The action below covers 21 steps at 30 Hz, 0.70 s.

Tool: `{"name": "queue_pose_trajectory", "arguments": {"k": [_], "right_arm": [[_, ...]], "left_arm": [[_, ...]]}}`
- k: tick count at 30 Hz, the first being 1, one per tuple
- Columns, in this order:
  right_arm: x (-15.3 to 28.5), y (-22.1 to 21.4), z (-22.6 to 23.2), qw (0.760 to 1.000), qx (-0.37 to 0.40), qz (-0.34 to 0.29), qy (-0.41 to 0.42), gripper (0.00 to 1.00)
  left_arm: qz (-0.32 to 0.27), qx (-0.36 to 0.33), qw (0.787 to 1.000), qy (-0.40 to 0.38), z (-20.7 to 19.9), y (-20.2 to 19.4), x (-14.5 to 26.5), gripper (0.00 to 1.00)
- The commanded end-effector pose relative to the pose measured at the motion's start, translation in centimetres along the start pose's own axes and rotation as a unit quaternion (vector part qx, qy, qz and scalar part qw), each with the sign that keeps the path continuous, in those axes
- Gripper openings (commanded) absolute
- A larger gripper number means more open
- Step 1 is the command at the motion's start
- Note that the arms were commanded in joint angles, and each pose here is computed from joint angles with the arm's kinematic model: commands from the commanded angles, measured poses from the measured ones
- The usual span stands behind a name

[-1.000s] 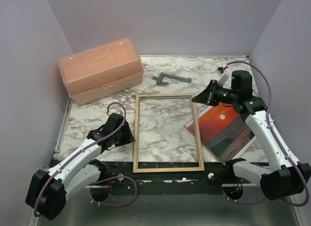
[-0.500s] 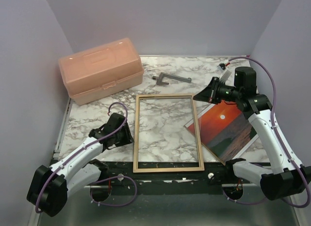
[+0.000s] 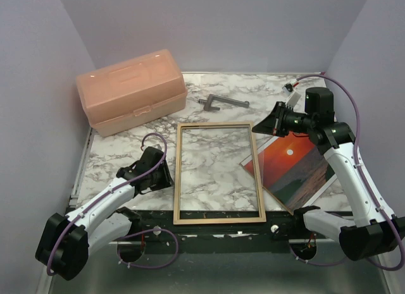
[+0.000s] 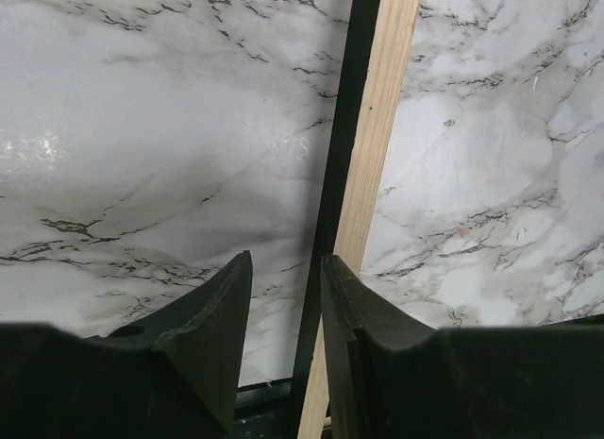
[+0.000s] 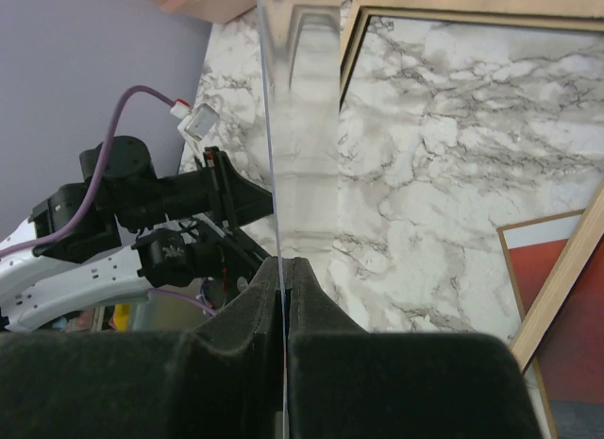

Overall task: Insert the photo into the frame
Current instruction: Place the photo frame item in the photo frame.

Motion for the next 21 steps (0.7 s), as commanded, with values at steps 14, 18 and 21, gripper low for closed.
{"name": "queue_pose_trajectory", "arguments": {"k": [14,18,21], "right_arm": [[-1.2,-2.0,-1.1,0.997,-0.021,0.060,0.042,0.01],[-1.4,-2.5,-1.6,0.996,-0.030,0.066,0.043,0.01],[-1.7,-2.9,-2.0,0.996,-0.036,0.073,0.046,0.01]], "left_arm": [[-0.019,-0.026,0.998,-0.048,-1.0,0.6,-0.1,0.37],[-0.006,-0.026,0.999,-0.041,-0.8,0.4,-0.8,0.33],[0.003,-0.025,0.999,-0.024,-0.4,0.2,-1.1,0.27]]}}
Point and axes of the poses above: each gripper's point midway between its finger pads, its own x axis back along the fingers, its own z axis along the line the jaws close on, y = z × x, the point moved 6 cm from there along x, back along the fingers, and after that the axes turned 10 degrees about -x, right-handed, at the moved point
